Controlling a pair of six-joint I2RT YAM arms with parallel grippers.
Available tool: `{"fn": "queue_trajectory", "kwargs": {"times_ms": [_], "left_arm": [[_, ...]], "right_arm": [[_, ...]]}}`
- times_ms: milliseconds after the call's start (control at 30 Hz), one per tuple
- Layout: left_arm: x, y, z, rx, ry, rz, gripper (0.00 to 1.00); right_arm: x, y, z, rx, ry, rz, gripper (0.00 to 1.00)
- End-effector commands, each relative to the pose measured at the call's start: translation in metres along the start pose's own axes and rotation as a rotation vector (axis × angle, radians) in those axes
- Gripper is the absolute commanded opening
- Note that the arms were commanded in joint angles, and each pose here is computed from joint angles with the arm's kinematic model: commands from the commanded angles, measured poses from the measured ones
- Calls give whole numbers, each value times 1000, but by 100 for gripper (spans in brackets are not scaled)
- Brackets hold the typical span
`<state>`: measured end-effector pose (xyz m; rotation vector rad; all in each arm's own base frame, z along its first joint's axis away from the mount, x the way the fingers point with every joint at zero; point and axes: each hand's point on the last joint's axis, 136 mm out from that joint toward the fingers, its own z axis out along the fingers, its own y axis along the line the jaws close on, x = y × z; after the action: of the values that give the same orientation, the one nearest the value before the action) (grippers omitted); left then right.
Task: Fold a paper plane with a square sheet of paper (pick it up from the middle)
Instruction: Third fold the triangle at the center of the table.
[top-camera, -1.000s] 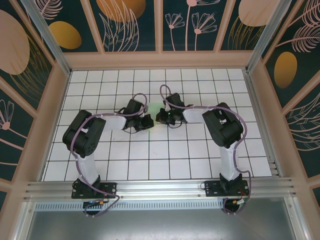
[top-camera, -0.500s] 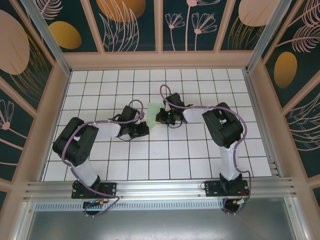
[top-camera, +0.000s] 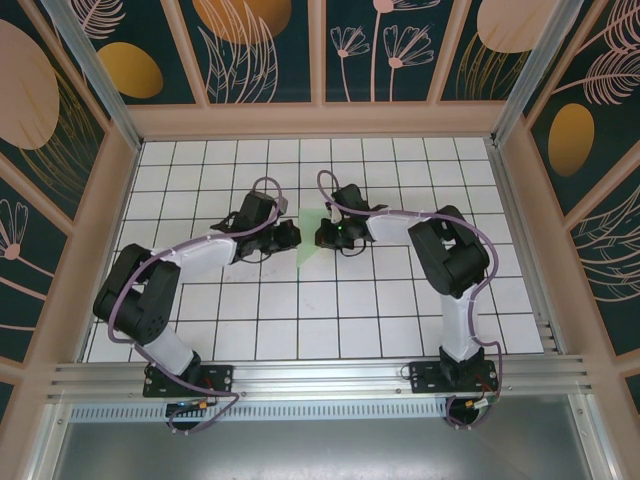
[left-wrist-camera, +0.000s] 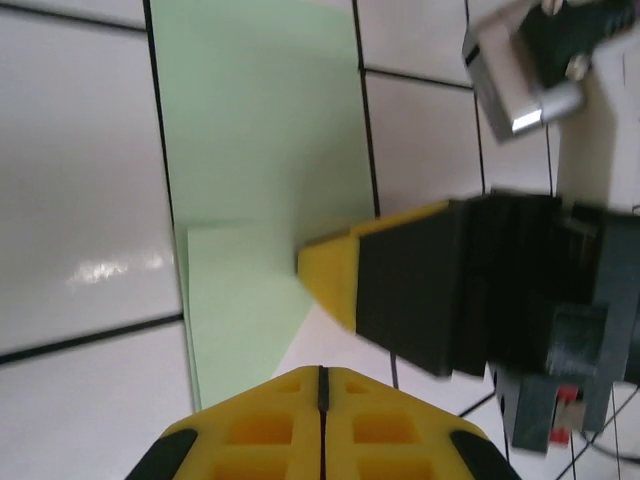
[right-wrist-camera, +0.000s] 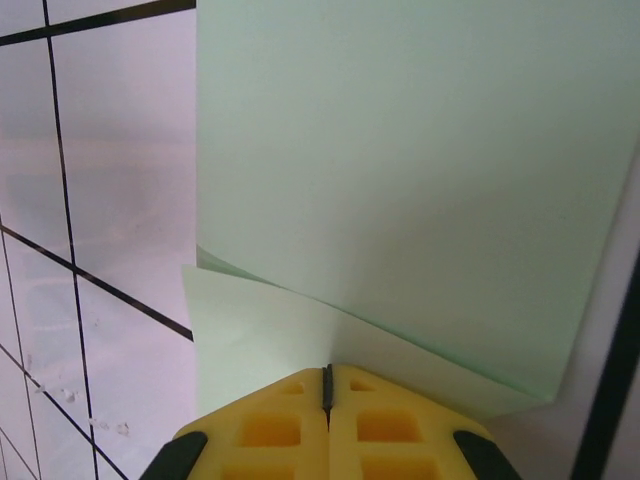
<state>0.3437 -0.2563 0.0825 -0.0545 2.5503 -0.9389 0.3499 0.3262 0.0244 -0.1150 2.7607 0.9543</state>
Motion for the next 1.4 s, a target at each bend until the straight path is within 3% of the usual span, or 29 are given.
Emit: {"fn": "queue_trajectory", "kwargs": {"times_ms": [0,267,533,1367], "left_arm": [[-6,5,21,-15,13,-24,7],[-14,11,45,-38,39,-17,4],[-16,40,52,-168,9,-19,2],[2,67,59,-261,56,-61,0]], "right_arm": [[-14,16,-25,-20,-73,-9,2],[-23,-9,-56,0,-236,187,26],[-17,-14,-51,-39,-227,302,48],[-14,-6,-16,-38,-127,366,46]]}}
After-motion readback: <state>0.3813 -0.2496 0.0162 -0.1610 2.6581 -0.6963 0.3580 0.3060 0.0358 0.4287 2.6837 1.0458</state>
